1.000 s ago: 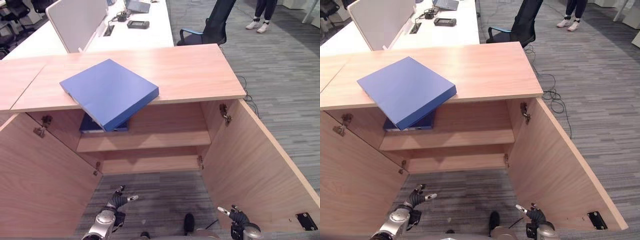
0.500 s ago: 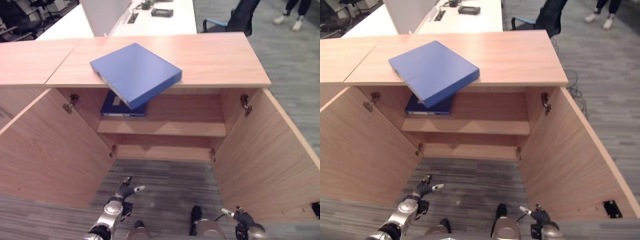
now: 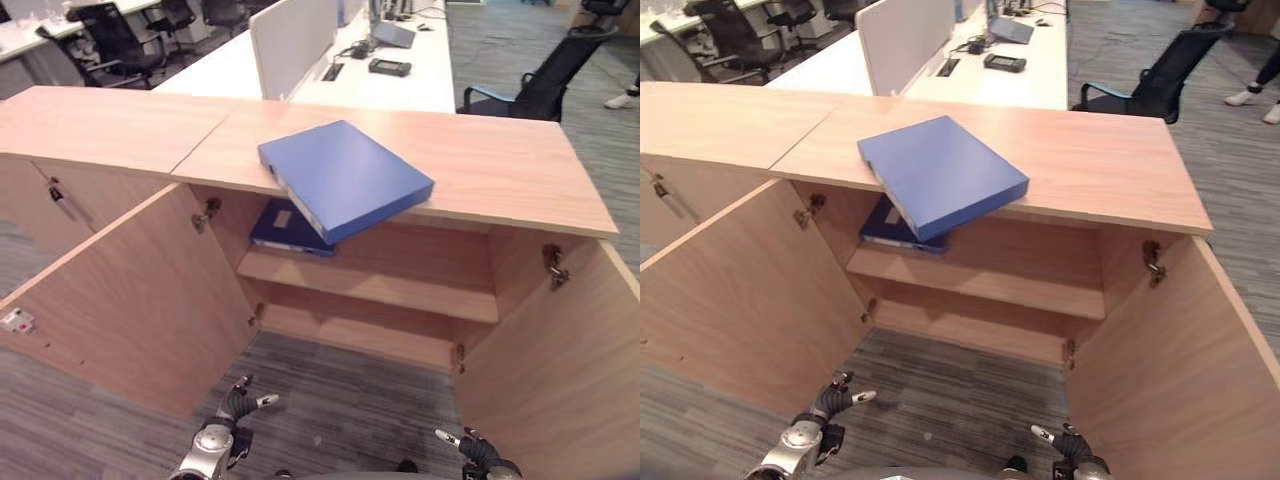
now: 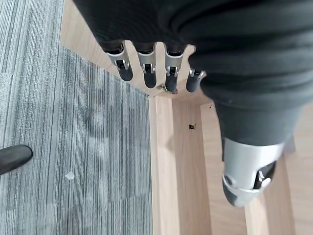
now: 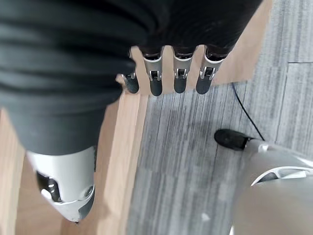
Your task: Put the empty folder in the office cabinet
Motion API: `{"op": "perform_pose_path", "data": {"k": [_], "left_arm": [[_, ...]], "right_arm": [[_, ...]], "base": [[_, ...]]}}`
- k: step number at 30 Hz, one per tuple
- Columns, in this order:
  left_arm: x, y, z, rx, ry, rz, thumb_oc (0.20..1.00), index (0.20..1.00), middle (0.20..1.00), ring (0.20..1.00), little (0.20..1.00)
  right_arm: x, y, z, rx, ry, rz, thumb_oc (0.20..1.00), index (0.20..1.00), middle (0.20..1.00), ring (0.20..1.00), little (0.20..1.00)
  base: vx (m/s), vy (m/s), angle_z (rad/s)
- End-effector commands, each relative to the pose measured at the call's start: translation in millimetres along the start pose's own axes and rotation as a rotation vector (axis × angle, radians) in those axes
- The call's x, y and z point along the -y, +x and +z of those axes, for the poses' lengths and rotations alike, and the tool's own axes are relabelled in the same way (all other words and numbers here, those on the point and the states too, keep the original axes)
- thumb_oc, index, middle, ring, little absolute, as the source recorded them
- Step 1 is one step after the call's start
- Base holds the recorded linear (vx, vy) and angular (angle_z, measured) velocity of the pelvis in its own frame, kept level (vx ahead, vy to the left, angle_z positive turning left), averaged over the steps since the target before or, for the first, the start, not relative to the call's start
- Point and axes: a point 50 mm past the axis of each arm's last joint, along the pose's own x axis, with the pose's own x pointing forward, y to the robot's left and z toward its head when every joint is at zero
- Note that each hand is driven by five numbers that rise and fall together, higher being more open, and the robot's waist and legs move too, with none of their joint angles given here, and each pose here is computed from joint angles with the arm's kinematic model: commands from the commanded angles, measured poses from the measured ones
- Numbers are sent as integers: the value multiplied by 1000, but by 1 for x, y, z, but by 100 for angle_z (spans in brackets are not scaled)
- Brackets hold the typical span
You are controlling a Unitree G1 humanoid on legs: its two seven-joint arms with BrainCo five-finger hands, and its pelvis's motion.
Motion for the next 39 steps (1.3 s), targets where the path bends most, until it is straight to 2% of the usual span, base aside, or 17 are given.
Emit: {"op": "perform_pose_path", "data": {"k": [1,14,24,39], "left_arm": [[-14,10,31,98,13,42,1000,1000,1000,1000,1000],[-17,11,33,100,24,38,1000,1000,1000,1000,1000],[-5,9,27,87,12,9,1000,1000,1000,1000,1000],[5,11,38,118,-24,-8,1000,1000,1000,1000,1000]], "right_arm": [[-7,5,26,76,-30,10,1000,1000,1000,1000,1000],[-10,6,31,94,-28,19,1000,1000,1000,1000,1000],[12,2,11,37,7,-44,1000,1000,1000,1000,1000],[38,1,20,59,-5,-109,1000,1000,1000,1000,1000]], "base": [[39,200,4],[29,104,-8],[121,-110,-4],[40,-110,-5]]}}
